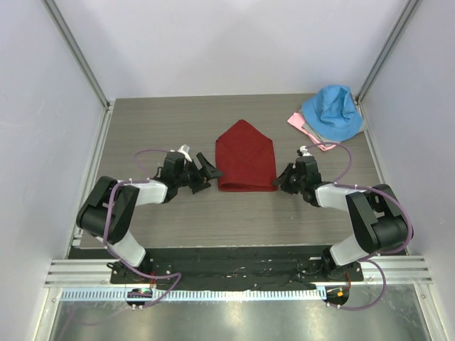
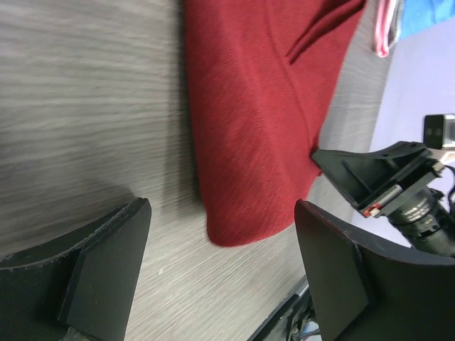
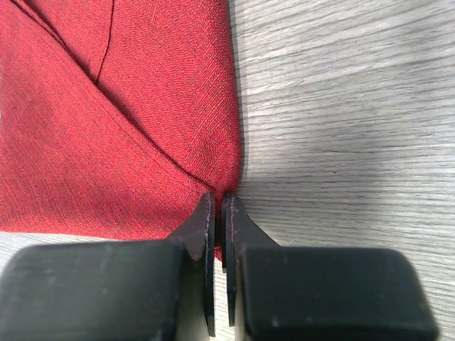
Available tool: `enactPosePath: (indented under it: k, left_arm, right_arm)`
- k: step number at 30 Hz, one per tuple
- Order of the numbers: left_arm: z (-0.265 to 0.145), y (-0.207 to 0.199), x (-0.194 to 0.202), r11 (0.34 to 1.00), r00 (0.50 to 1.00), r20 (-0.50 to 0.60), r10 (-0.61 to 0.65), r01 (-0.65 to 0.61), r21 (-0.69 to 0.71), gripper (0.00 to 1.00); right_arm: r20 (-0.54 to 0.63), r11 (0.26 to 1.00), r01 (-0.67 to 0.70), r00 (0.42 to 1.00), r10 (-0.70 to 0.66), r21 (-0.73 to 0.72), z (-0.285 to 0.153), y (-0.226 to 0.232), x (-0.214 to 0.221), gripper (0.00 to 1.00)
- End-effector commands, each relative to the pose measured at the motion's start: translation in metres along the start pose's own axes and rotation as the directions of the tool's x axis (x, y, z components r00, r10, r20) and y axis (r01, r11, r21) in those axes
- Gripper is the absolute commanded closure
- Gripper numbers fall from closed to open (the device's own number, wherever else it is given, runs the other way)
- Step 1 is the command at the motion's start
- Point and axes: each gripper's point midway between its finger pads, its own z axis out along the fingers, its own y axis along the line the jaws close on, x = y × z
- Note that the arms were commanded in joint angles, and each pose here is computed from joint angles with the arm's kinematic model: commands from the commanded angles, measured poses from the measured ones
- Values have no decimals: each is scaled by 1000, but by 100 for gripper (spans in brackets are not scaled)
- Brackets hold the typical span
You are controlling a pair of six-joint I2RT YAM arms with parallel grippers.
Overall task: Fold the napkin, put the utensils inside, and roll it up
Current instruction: Roll the napkin with the utensil
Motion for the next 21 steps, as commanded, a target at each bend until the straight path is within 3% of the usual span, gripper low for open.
enactPosePath:
  k: [1,21]
  left_arm:
    - [8,-45,-19,987,997,60,50,-59,150,13]
    - [35,-17,10,993,992,-46,117,-117,7,44]
  right_arm:
    - [3,999,13,1000,-13,50,-1,-13,5,99]
    - [-9,998,18,1000,-17,53,3,-15,9,99]
